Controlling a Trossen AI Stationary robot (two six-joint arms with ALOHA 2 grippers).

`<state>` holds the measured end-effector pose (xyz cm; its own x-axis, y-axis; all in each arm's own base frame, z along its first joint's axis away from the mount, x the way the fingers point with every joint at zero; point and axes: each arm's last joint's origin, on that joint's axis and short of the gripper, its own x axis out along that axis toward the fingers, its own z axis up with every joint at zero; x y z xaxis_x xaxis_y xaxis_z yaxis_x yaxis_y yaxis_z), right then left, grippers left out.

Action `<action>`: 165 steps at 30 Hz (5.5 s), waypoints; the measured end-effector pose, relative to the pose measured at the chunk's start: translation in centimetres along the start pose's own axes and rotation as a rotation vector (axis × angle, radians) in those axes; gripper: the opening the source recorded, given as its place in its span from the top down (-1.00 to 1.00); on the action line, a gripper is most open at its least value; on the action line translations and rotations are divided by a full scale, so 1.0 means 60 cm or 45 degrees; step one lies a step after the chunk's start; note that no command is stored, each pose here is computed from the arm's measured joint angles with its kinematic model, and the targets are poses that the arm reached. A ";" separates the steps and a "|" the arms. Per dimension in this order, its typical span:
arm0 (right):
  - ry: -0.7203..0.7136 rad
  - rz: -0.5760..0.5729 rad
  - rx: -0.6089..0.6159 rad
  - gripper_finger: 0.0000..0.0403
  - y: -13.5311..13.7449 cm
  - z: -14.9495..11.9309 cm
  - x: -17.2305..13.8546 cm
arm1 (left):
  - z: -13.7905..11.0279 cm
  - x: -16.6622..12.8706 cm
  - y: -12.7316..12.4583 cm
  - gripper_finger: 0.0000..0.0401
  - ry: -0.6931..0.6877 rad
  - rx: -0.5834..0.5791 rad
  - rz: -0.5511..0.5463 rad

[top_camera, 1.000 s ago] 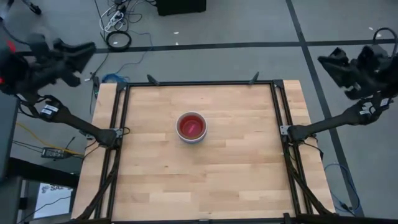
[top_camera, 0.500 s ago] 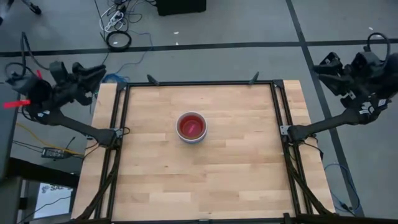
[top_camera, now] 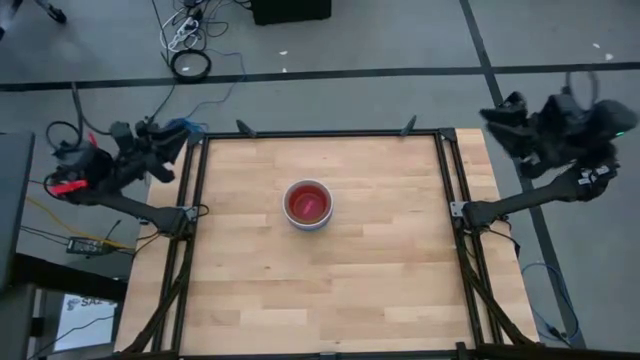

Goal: Nest bowls inside each other
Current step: Return to Home Position

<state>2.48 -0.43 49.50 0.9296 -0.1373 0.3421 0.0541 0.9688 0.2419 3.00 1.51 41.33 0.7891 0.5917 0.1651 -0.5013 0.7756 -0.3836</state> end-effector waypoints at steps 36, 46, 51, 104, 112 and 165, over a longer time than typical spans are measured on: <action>0.000 -0.051 0.050 0.17 -0.041 -0.127 0.071 | -0.120 0.094 0.010 0.27 -0.202 0.145 0.597; 0.197 -0.101 -0.008 0.17 -0.062 -0.159 0.068 | -0.140 0.083 0.027 0.27 -0.055 0.060 0.529; 0.128 -0.085 -0.014 0.17 -0.071 -0.184 0.057 | -0.130 0.065 0.030 0.27 -0.074 0.017 0.463; -0.144 0.151 0.245 0.17 -0.130 -0.412 -0.017 | -0.269 0.035 0.033 0.27 0.382 0.056 -0.138; 0.020 0.415 0.189 0.17 -0.121 -0.421 -0.018 | -0.285 0.030 0.037 0.27 0.509 0.377 -0.254; 0.371 0.365 0.054 0.17 -0.138 -0.514 -0.072 | -0.426 0.020 0.072 0.27 0.385 0.196 -0.458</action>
<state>9.26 -1.49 17.98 0.9695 0.2072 0.1312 -0.2317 0.9491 0.2131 10.83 -0.05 16.63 0.9780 0.2079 -0.0173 -0.2069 0.9560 -0.2079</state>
